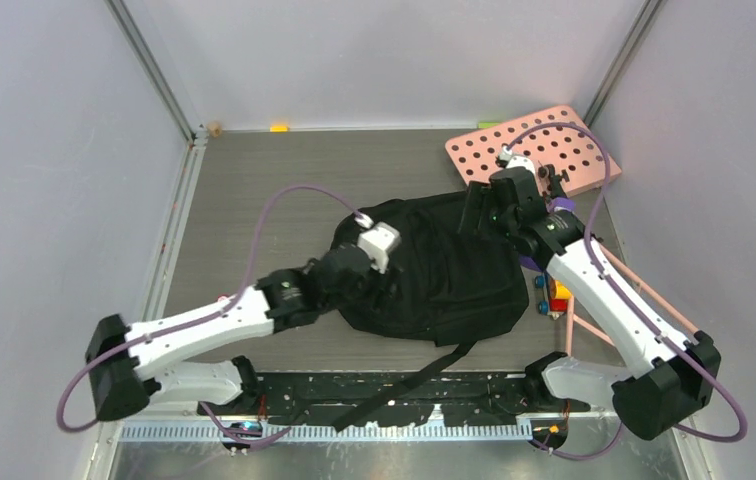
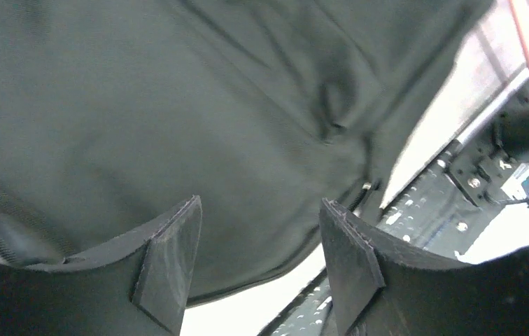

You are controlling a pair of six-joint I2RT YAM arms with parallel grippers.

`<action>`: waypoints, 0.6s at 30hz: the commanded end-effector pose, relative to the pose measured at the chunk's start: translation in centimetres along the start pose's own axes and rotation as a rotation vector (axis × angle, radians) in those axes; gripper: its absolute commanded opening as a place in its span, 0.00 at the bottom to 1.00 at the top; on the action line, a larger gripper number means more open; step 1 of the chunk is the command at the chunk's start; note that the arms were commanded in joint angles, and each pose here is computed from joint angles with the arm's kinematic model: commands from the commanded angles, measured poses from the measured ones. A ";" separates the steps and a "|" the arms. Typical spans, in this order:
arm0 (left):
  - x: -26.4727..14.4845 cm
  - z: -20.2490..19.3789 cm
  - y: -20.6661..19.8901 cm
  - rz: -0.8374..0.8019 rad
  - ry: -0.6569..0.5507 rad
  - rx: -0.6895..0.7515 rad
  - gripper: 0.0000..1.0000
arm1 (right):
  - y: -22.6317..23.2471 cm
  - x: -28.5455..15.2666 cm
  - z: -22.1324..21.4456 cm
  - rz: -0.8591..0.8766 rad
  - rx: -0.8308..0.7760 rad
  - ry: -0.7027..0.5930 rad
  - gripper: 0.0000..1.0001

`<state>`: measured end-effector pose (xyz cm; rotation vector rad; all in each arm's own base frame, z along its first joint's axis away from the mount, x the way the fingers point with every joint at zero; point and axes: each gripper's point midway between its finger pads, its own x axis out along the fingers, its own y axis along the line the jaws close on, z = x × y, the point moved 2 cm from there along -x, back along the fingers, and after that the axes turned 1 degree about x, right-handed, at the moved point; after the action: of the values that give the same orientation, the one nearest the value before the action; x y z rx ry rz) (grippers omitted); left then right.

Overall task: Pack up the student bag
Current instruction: Zip the student bag at the center of the board.

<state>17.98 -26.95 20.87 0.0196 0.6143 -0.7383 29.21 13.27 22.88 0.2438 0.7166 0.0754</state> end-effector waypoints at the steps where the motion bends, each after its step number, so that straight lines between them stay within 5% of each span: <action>1: 2.7 2.3 -6.6 -0.124 -0.154 -0.054 0.64 | -2.3 -2.4 0.7 -0.059 0.058 -0.092 0.79; 7: 6.8 0.0 -10.4 -0.136 -0.092 -0.017 0.63 | -3.4 -3.5 0.6 -0.092 0.063 -0.122 0.79; 18: 9.0 -1.3 -11.7 -0.092 -0.064 -0.049 0.47 | -3.8 -3.8 0.1 -0.092 0.069 -0.124 0.78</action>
<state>14.69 -38.45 13.95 0.0423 0.6661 -0.8005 26.20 9.49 23.47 0.2564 0.6537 -0.0300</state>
